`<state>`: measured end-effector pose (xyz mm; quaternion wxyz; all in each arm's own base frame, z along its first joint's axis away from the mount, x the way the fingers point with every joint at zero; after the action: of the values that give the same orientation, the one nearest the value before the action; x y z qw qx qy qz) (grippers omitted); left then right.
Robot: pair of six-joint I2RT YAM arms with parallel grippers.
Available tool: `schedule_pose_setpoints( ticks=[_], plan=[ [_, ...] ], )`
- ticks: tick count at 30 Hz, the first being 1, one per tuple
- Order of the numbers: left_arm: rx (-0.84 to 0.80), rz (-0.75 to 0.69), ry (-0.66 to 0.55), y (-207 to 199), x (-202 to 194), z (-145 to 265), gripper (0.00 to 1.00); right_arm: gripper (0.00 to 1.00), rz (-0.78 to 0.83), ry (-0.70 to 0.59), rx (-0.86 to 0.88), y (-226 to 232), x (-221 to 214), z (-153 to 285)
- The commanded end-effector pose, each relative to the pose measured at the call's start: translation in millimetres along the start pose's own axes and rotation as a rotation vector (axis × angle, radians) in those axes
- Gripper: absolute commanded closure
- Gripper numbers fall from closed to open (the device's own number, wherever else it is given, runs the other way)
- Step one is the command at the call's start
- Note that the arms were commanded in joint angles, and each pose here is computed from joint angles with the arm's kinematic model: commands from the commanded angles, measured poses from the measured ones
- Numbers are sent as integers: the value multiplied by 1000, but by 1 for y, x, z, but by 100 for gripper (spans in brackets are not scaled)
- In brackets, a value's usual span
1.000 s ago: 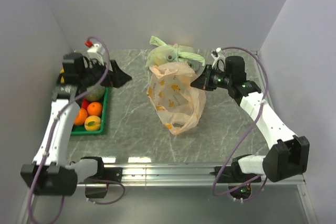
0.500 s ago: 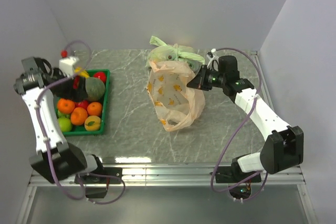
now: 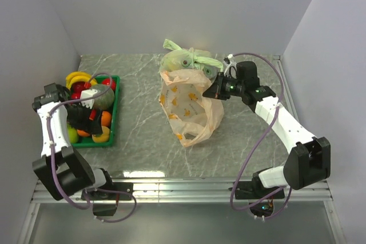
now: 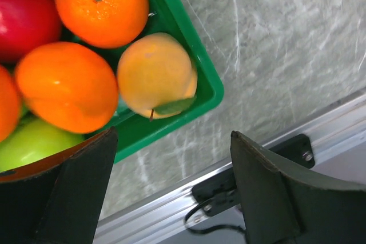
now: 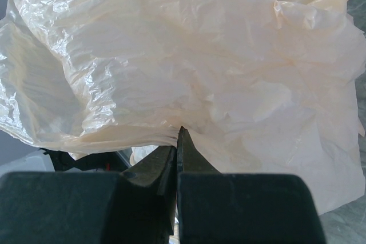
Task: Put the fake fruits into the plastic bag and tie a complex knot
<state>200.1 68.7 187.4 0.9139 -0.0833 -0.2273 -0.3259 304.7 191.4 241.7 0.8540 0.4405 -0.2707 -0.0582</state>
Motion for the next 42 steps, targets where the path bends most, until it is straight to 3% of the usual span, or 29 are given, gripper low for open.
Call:
schedule_pose_setpoints(
  ticks=[1,12,22,35,39,42],
  plan=[
    [-3,119,5,2,-3,-15,15,100,33,-9,12,6,2,1],
    [173,379,14,8,-18,-42,12,100,19,4,8,0,-5,-1],
    [214,382,25,15,-21,-58,17,100,1,13,13,-2,-6,-4],
    [151,356,12,16,-21,-82,14,100,6,17,-1,-5,-7,-4],
    [140,351,1,16,-20,-87,19,100,8,15,-3,-6,-8,-3],
    [131,341,-9,15,-17,-83,34,100,13,16,-6,-6,-8,-3]
  ],
)
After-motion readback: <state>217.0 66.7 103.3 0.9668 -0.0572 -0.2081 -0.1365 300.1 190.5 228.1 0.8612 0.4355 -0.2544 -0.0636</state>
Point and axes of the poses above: each gripper's point midway between its finger pads, its own z axis back along the fingers, its own y axis along the line the jaws close on, x = y × z, the point moved 4 cm from there along z, back along the fingers, and after that the axes turned 14 degrees about -z, right-handed, at the moved point
